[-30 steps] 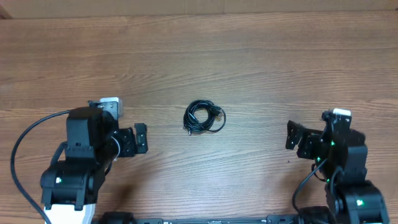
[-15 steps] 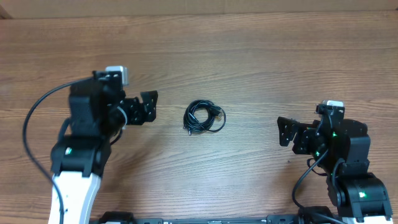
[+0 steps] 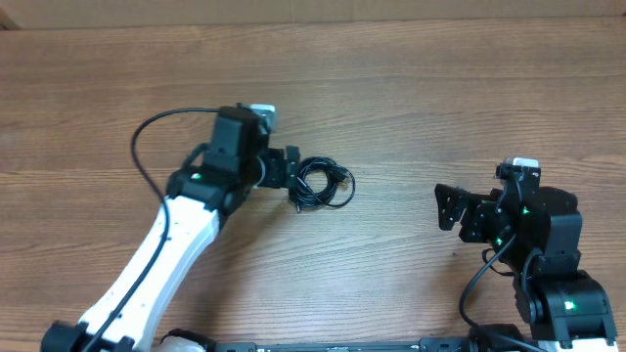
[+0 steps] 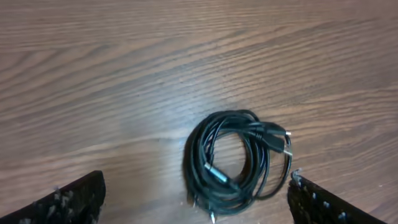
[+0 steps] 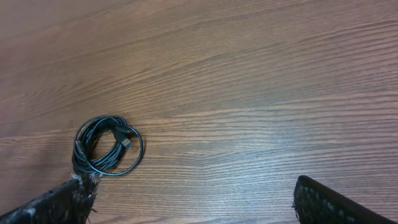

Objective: Untangle cables
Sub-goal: 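Reach the left gripper to the coiled black cable and grasp it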

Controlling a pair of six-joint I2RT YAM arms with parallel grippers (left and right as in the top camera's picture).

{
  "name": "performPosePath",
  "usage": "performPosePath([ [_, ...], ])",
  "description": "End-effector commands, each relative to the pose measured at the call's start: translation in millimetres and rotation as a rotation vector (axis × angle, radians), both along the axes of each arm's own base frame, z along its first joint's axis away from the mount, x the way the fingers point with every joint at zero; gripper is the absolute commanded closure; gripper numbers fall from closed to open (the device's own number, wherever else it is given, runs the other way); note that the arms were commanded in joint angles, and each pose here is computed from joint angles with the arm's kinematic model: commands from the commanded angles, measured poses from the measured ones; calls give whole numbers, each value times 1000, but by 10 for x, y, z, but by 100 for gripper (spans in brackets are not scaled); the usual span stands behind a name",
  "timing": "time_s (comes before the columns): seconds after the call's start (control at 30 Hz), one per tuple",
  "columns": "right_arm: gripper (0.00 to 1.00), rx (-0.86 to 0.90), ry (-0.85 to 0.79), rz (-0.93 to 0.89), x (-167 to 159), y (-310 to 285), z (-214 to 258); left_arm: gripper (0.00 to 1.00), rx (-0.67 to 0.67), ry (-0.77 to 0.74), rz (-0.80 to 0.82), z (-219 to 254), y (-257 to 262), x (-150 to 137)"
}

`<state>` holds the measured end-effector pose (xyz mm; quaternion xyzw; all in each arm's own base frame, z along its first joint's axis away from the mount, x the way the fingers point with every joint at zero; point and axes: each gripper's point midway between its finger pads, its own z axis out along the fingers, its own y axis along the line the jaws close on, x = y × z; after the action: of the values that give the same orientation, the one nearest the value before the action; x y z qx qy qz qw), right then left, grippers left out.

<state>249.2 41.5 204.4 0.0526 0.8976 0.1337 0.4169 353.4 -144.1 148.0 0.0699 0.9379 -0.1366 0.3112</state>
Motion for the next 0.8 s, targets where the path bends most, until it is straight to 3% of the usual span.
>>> performPosePath([
  [0.0,0,6,-38,-4,34,-3,146,7,26,-35,-21,-64,-149,160],
  [0.2,0,5,-26,-3,16,-4,122,5,25,-61,-52,-222,-311,323],
  [0.77,0,4,-20,-3,7,-5,110,4,31,-43,-53,-337,-329,351],
])
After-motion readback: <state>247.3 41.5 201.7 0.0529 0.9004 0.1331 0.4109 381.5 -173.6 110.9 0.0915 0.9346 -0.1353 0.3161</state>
